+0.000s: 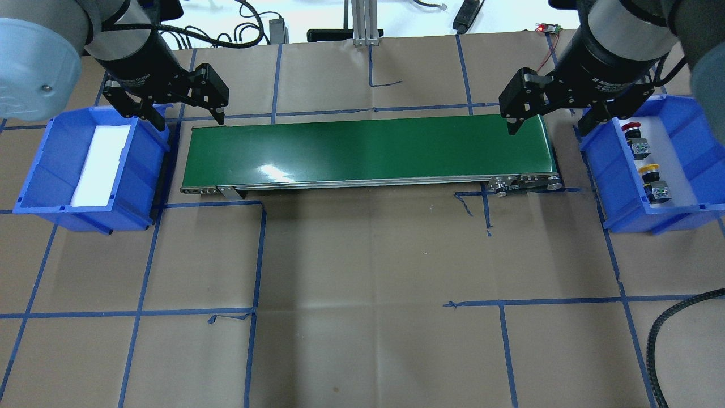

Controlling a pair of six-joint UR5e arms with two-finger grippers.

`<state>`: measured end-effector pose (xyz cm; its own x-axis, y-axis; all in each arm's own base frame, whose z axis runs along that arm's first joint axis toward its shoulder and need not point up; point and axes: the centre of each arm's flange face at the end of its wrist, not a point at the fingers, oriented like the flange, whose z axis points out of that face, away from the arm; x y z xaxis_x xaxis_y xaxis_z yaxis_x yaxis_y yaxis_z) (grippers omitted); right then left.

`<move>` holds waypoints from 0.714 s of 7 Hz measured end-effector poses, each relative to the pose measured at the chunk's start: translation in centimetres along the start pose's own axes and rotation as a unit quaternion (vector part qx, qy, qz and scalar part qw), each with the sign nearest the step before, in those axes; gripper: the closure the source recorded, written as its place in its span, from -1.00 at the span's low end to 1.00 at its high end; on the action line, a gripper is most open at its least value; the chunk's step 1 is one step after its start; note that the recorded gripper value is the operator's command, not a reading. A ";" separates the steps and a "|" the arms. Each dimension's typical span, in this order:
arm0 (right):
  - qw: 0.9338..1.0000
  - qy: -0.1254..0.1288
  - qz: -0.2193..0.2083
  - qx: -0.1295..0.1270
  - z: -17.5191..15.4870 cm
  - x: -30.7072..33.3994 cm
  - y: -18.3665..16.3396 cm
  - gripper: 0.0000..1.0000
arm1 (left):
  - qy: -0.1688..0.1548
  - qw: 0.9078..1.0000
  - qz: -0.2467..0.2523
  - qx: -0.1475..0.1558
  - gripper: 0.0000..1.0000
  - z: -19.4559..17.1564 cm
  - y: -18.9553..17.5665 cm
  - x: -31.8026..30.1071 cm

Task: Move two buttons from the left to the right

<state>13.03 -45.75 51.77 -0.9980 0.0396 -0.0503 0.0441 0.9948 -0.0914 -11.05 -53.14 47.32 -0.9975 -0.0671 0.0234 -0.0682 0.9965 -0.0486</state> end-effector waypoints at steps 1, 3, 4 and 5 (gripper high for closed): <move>1.000 -0.002 0.000 -0.004 0.3 -0.1 -1.0 -1.00 | 0.000 1.000 0.000 0.000 -1.00 0.0 0.0 0.0; 1.000 -0.002 -0.001 -0.010 0.3 -0.2 -1.9 -1.00 | -0.001 1.000 0.000 0.000 -1.00 0.0 0.0 0.0; 1.000 0.001 -0.002 -0.012 0.3 -0.2 -2.0 -1.00 | -0.001 1.000 0.000 0.000 -1.00 0.0 0.0 0.0; 1.000 0.003 -0.003 -0.011 0.3 -0.2 -2.0 -1.00 | -0.001 1.000 0.000 0.000 -1.00 0.0 0.0 0.0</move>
<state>13.16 -47.77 51.70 -0.9984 0.0338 -0.0446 0.0368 0.9969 -0.0689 -11.03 -53.15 47.31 -0.9975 -0.0674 0.0219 -0.0684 0.9965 -0.0485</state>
